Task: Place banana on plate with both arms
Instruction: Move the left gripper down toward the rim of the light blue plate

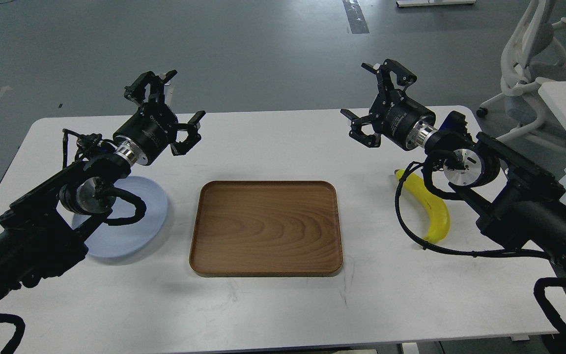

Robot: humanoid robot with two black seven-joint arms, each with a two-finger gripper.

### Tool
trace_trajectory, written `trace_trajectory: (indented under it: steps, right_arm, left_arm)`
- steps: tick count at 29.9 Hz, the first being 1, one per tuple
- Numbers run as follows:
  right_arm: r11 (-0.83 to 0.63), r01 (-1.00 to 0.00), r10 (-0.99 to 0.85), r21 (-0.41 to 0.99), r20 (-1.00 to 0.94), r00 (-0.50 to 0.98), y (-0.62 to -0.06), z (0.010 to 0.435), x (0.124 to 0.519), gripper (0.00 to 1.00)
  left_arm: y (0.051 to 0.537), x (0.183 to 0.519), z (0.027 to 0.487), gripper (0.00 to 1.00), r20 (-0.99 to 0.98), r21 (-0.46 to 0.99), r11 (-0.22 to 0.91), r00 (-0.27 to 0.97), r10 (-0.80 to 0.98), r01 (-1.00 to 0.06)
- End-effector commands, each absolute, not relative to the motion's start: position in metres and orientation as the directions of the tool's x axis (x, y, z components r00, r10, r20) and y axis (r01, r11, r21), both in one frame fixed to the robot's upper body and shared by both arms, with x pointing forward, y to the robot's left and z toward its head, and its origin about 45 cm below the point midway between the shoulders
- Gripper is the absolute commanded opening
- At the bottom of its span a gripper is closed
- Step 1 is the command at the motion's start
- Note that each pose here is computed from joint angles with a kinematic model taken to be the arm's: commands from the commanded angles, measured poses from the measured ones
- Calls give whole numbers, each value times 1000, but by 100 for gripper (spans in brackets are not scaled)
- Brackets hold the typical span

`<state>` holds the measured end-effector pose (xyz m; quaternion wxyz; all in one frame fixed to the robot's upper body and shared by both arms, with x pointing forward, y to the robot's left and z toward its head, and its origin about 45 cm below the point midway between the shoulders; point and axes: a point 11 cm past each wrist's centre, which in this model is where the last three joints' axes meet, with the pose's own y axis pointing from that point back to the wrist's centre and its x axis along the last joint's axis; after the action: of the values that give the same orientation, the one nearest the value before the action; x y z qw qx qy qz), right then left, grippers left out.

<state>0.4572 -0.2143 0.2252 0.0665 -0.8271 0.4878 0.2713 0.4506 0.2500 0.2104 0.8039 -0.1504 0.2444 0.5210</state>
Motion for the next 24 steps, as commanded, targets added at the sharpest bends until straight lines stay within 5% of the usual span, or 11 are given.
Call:
trace_trajectory:
  steps: [1, 24]
  right_arm:
    - [-529, -829, -769, 179, -514, 380, -212, 223, 456, 100]
    - [-549, -811, -764, 201, -514, 390, -202, 223, 457, 100]
  left_arm:
    - [251, 451, 212, 98, -552, 7, 411, 339, 762, -912]
    - [268, 450, 222, 98, -611, -66, 381, 339, 715, -922]
